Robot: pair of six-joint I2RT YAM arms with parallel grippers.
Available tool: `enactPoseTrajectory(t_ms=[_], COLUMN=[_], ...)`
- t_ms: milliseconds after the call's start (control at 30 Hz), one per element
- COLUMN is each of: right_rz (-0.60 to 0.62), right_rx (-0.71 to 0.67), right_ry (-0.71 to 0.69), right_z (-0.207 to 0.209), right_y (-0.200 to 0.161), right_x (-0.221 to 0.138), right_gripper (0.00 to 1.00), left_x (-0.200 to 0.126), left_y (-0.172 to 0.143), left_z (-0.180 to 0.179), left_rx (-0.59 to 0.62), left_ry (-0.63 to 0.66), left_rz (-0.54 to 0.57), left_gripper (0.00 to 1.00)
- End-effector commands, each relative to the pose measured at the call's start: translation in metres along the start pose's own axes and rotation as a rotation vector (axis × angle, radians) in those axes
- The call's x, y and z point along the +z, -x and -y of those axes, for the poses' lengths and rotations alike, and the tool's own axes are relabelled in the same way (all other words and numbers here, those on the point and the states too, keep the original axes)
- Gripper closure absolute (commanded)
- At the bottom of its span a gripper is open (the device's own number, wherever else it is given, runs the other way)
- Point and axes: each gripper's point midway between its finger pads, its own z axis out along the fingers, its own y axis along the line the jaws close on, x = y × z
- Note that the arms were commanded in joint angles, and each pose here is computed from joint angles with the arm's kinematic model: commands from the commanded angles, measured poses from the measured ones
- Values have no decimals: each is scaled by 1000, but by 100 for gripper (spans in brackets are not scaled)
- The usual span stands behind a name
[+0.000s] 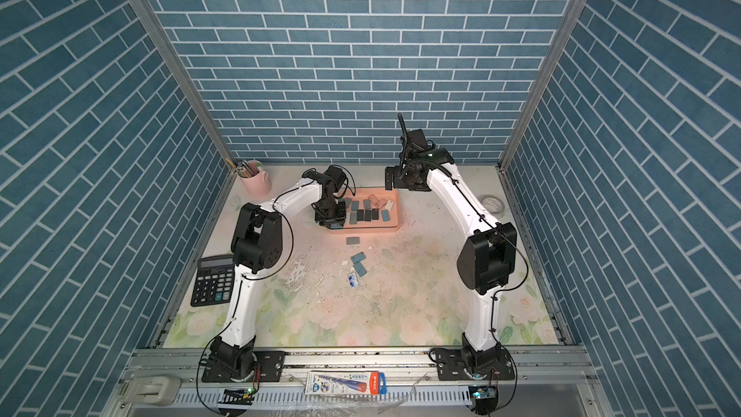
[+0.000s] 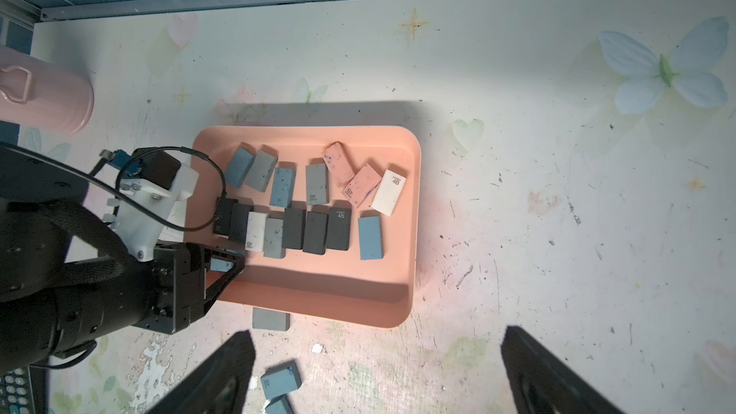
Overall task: Put the eraser in the storage box
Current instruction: Place the eraser at the center of the board, then pick up the eraser from the center of the board.
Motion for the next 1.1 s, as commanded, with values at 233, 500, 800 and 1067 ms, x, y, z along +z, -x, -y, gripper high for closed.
enactPoseTrajectory(t_ms=[233, 500, 800, 1067], right_rz=[-35, -43, -55, -142], right_rx=[-3, 12, 12, -123], right_ry=[-14, -8, 0, -8], right_z=[4, 3, 5, -25], right_y=[-7, -8, -21, -94], right_x=[3, 6, 7, 9], right_gripper=[1, 1, 1, 3], left_x=[-5, -31, -89, -179], left_y=[-9, 2, 6, -6], left_z=[-4, 4, 19, 9], left_rx=[36, 36, -3, -79], left_ry=[23, -1, -90, -280], left_rz=[-18, 21, 93, 212], left_gripper=[48, 39, 32, 9])
